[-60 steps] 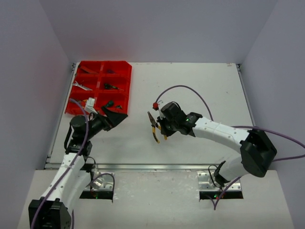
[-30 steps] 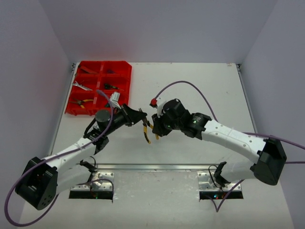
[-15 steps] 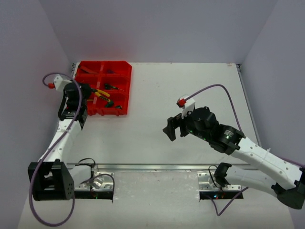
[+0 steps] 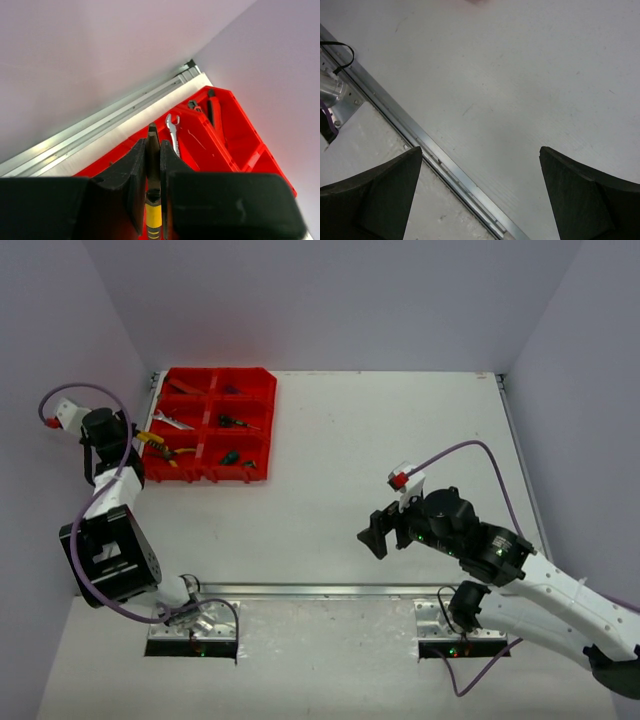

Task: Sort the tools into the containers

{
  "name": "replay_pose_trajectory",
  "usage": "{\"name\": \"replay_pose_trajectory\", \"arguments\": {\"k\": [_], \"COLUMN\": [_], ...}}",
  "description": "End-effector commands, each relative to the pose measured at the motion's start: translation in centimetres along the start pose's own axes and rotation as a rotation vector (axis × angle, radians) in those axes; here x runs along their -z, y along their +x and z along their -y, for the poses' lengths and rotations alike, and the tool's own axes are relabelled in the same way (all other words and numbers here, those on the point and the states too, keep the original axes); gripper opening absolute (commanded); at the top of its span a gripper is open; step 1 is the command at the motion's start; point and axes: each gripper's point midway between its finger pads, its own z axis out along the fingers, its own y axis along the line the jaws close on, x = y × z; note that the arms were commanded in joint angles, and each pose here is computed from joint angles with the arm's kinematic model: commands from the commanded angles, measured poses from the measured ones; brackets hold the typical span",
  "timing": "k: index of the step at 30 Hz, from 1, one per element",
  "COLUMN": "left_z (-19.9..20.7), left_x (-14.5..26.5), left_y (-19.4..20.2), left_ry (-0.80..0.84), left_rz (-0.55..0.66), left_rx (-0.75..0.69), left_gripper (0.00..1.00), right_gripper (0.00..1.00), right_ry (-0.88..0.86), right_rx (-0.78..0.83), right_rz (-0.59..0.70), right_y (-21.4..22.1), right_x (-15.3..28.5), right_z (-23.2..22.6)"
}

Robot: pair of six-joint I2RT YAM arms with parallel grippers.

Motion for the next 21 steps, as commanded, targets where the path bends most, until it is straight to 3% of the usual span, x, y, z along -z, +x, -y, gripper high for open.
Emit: {"name": "replay_pose_trajectory", "arguments": {"k": [1,10,16,21], "left_z": [5.3,5.3,5.4,6.1], "left_x": [0.1,-1.1,-0.5,1.0], "left_y": [-4.0,1.3,2.7,2.2], "left_ry": [0.211,0.282,0.308,0.328], "left_rz": [0.105,-0.046,-0.102,-0.125], "left_rx": [0.018,0.065,0.060,0.106], "left_gripper": [0.00,0.00,0.40,0.48], "right_gripper": [0.99,0.99,0.99,0.99], "right_ry": [-0.019,-0.032,-0.048,-0.039], "right_rx": [0.028,0.024,0.013,0.020], "right_rz": [0.026,0.022,0.025,0.029], "right_y": [-0.9,-1.4,-1.7,-2.0], "right_x": [0.0,-0.1,0.2,0.3], "right_z": [-0.3,-0.7,-1.1,-0.9]}}
